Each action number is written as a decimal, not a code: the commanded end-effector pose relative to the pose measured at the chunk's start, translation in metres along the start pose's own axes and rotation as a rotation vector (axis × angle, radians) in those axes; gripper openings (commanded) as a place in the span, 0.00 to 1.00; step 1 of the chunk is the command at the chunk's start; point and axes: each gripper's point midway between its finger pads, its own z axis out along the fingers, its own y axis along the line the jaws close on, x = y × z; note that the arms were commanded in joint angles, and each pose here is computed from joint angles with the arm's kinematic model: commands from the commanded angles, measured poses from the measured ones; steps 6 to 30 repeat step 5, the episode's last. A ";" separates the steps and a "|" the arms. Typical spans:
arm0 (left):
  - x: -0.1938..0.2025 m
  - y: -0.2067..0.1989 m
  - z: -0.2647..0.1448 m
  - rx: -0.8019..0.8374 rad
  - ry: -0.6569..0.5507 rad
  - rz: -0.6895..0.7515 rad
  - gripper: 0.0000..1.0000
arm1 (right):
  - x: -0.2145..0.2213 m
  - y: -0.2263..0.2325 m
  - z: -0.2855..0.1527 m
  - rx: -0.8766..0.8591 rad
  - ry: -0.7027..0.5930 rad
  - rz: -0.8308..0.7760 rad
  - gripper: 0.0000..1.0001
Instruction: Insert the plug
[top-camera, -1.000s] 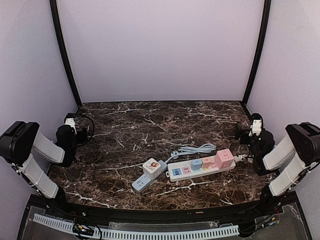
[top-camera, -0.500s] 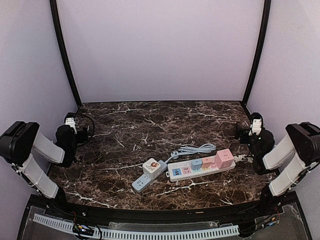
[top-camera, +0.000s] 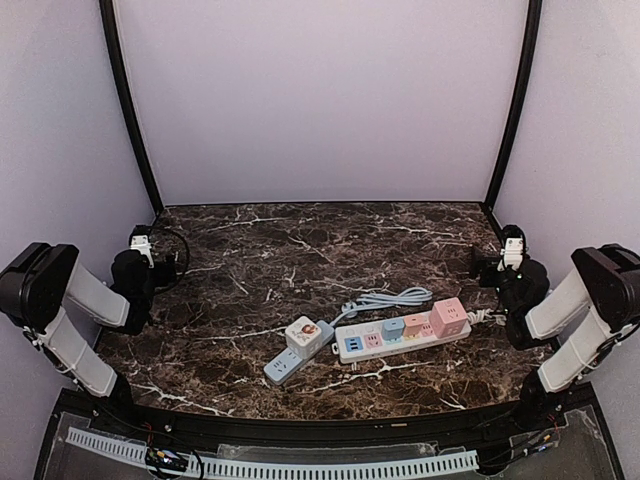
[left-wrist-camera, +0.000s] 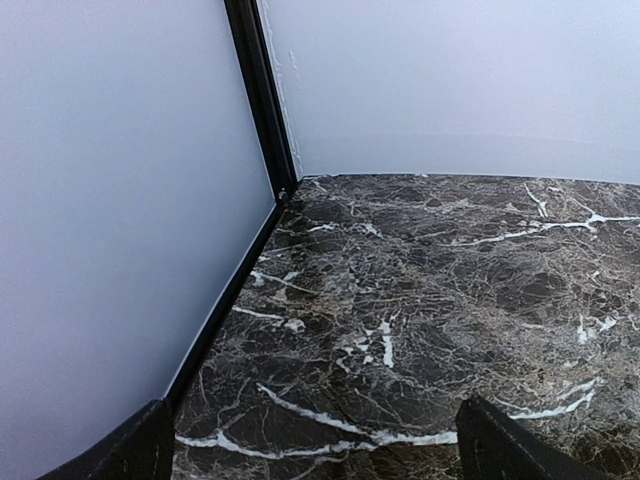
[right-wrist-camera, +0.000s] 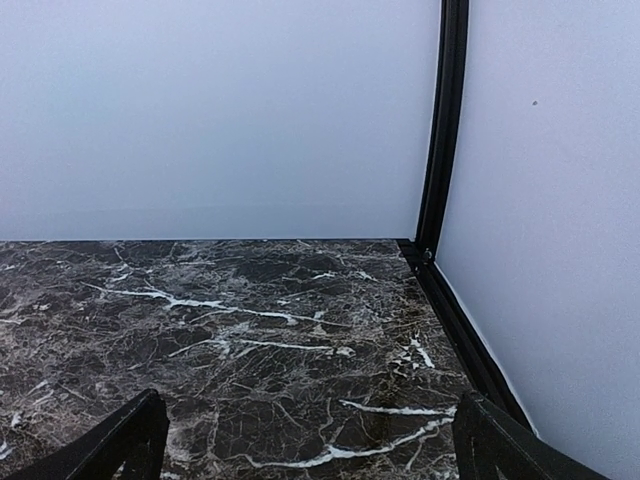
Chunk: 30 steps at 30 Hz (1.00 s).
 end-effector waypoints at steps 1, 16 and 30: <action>0.002 0.003 -0.002 -0.003 -0.005 -0.005 0.99 | -0.007 -0.002 0.004 0.005 -0.022 -0.001 0.99; 0.002 0.003 -0.002 -0.003 -0.005 -0.005 0.99 | -0.007 -0.003 0.003 0.009 -0.024 -0.001 0.99; 0.002 0.003 -0.002 -0.003 -0.005 -0.005 0.99 | -0.007 -0.003 0.003 0.009 -0.024 -0.001 0.99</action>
